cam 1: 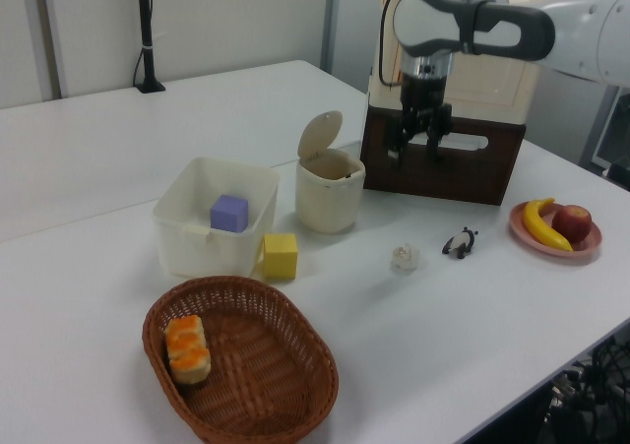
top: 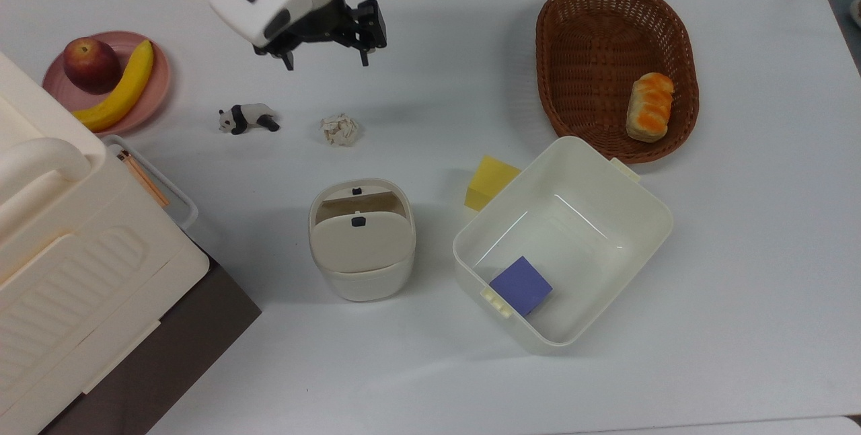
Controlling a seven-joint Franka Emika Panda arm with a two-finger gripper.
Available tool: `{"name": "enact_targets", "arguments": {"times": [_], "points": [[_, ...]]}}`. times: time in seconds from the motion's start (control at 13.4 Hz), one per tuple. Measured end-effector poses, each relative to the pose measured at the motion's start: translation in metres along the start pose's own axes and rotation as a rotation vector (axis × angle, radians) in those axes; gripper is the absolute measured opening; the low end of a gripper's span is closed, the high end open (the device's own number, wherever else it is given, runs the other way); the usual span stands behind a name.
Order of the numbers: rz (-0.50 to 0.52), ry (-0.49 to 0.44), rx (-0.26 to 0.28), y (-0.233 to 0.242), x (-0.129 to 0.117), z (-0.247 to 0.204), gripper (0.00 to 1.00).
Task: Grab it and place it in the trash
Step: 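Lower the gripper and close it on the clear wrapper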
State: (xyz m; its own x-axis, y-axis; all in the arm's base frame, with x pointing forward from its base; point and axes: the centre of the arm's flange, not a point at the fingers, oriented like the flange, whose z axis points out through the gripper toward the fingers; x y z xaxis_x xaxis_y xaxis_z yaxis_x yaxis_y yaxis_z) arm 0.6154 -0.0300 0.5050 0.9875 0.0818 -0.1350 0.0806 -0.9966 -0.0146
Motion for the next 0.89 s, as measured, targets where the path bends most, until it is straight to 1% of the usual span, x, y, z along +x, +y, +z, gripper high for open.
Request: {"name": "enact_targets", "arguments": {"times": [0.15,0.3,0.52,0.67,0.89], "points": [[-0.02,-0.065,0.001,-0.003,-0.001,0.032,1.0],[-0.028,-0.104,-0.005,-0.005,0.001,0.052,1.0],[-0.054,-0.15,-0.044,-0.011,0.012,0.086,1.0],[-0.071,-0.164,-0.081,-0.011,0.022,0.122,1.0],[-0.094,-0.207,-0.125,-0.009,0.024,0.157,0.99]]}}
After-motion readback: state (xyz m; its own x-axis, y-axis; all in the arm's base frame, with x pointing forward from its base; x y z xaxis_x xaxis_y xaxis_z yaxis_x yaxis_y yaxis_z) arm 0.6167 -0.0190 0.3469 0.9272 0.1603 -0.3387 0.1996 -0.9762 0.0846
